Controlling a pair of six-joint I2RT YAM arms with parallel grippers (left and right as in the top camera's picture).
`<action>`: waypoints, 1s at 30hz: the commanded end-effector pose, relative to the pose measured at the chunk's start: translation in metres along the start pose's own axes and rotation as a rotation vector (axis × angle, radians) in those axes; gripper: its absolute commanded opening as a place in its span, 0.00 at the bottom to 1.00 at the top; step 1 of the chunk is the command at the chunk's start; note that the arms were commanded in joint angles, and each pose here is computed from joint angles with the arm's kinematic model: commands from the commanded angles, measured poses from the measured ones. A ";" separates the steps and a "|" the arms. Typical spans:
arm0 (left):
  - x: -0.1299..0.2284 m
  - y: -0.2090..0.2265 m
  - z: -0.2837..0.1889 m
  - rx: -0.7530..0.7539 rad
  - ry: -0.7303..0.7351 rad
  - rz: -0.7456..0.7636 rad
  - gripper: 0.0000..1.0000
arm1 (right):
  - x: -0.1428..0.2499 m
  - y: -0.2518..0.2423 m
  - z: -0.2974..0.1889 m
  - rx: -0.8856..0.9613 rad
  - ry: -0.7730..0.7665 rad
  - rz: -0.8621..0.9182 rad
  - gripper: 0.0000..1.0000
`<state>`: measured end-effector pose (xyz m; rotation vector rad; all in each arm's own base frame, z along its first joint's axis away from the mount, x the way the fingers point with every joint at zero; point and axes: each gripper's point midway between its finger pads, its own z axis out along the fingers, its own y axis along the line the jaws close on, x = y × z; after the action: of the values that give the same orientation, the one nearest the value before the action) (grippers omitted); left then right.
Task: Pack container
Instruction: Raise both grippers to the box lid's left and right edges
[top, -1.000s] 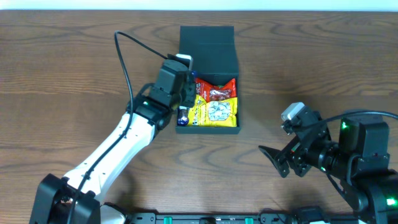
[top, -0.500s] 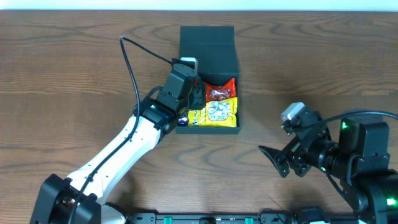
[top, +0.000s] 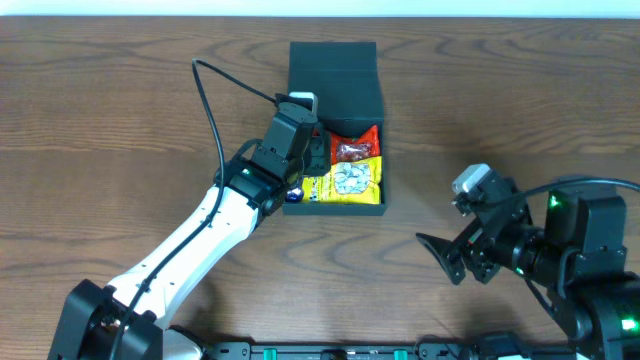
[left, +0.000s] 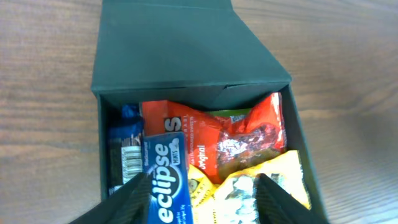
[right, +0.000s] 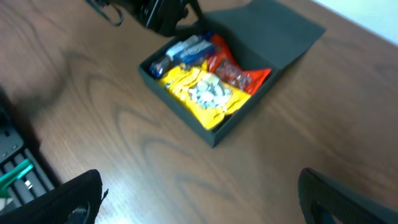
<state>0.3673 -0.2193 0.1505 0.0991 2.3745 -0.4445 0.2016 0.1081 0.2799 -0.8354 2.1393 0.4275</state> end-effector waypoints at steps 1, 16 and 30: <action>-0.007 0.002 -0.003 -0.016 -0.019 0.003 0.38 | -0.005 -0.002 -0.001 0.003 -0.024 0.006 0.99; -0.032 0.091 -0.007 -0.114 -0.022 -0.051 0.06 | -0.030 0.006 0.004 -0.084 -0.118 -0.027 0.99; -0.111 0.135 -0.020 -0.051 -0.295 -0.140 0.06 | -0.064 -0.095 0.150 -0.080 -0.125 0.132 0.90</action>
<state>0.4553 -0.0800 0.1943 -0.1599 2.1229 -0.4242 0.3700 0.1478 0.2381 -0.7674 2.0484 0.5728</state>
